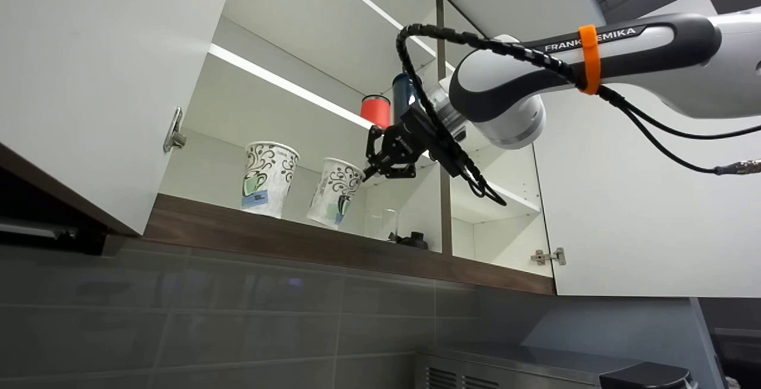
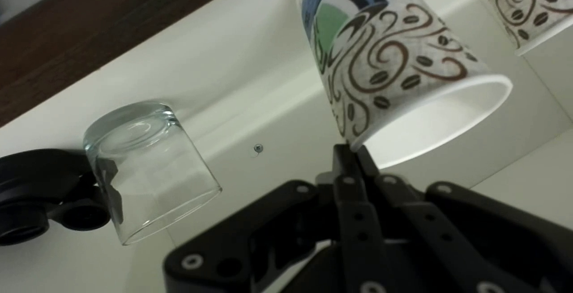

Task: Remove the cup from the stack

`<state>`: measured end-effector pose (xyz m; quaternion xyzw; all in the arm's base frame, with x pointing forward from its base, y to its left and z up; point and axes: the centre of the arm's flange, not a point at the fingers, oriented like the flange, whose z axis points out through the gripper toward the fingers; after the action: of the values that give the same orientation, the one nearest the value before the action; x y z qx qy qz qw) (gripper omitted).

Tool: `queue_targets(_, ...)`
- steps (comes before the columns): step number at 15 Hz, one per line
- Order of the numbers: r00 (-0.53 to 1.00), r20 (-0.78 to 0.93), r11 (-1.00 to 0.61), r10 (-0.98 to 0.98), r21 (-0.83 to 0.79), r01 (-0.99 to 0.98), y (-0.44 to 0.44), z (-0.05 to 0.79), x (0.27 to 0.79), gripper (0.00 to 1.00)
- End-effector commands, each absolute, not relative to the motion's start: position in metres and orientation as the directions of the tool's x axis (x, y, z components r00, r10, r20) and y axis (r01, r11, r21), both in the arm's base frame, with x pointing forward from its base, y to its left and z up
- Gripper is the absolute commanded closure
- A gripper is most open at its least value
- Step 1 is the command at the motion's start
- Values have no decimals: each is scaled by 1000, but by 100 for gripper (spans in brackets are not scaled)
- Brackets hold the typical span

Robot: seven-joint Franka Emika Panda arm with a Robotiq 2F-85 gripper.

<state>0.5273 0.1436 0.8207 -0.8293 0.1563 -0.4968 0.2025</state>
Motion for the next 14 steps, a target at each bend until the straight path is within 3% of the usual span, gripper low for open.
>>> queue_targets(1, 487, 778, -903, -398, -426, -57, 157, 832, 541, 99)
queue_targets(14, 551, 788, -956, -274, -284, -70, 168, 845, 573, 99)
